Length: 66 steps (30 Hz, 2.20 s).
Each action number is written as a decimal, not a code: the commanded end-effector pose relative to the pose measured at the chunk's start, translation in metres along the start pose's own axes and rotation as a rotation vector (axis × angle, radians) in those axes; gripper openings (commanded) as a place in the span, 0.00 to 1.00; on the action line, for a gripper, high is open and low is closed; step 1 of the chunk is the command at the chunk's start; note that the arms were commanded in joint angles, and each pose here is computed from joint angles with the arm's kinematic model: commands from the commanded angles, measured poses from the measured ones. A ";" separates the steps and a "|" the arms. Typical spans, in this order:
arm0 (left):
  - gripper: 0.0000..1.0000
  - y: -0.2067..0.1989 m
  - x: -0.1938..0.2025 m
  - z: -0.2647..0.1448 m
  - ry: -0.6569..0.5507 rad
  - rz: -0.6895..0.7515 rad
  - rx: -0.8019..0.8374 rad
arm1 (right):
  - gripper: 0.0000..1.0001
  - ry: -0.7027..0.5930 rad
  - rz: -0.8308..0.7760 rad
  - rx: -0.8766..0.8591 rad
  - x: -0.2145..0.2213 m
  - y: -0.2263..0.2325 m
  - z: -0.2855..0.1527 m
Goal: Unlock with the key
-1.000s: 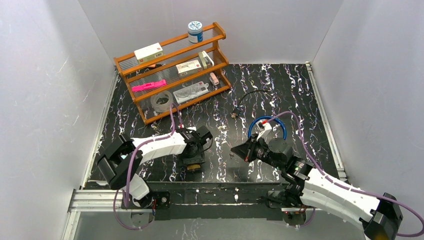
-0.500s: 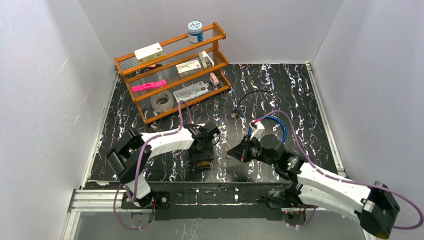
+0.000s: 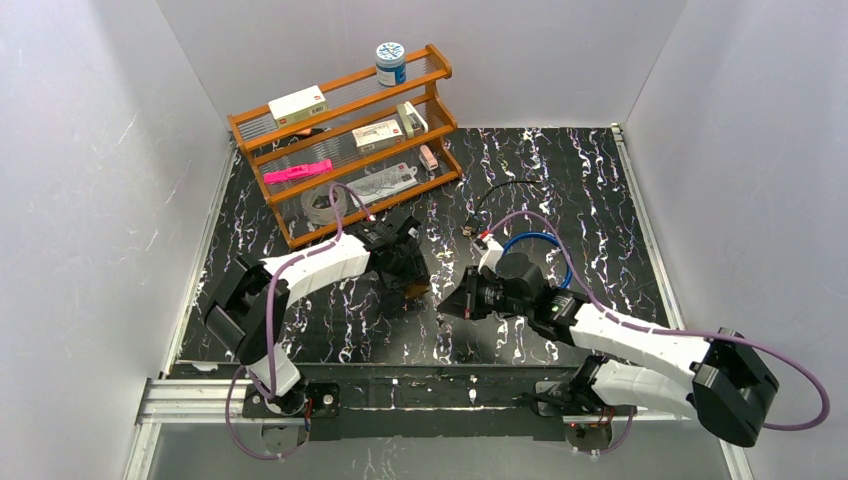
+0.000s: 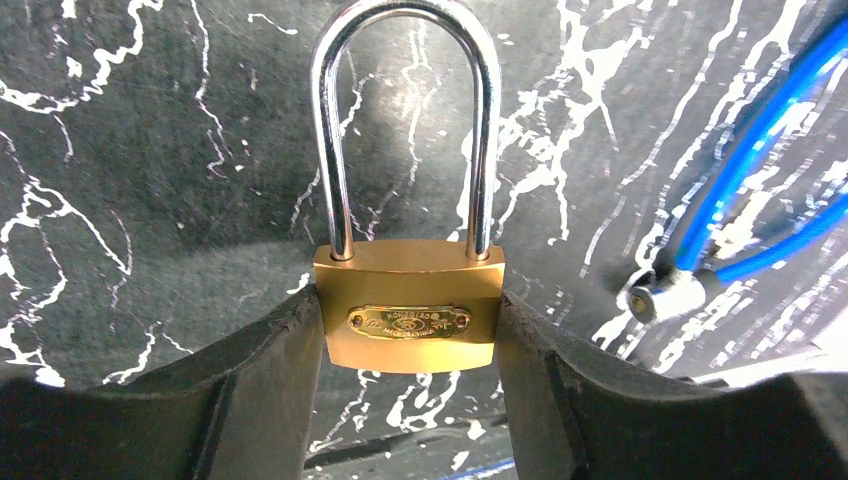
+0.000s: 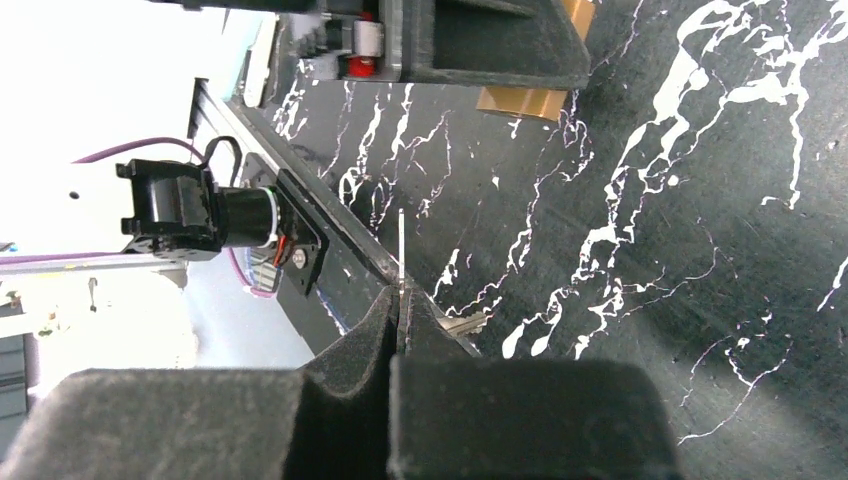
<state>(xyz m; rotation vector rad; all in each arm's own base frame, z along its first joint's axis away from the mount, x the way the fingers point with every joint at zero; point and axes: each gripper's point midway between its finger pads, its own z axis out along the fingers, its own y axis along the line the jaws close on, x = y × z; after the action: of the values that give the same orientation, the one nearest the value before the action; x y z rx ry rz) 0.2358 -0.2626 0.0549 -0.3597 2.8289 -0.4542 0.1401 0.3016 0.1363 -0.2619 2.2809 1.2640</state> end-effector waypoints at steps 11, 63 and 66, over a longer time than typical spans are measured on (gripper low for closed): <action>0.09 -0.041 -0.010 -0.068 -0.054 -0.143 0.271 | 0.01 0.000 -0.004 0.068 -0.021 0.002 0.024; 0.10 -0.047 -0.007 -0.075 -0.047 -0.221 0.387 | 0.01 -0.085 -0.023 0.104 -0.046 0.004 0.032; 0.10 -0.048 -0.006 -0.075 -0.042 -0.224 0.393 | 0.01 -0.106 -0.027 0.091 -0.053 0.009 0.032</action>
<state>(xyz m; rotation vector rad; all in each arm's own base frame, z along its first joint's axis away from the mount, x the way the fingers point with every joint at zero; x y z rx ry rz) 0.2306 -0.2768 0.1147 -0.6147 2.6420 -0.8837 0.1739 0.3196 0.1238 -0.2067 2.3440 1.1094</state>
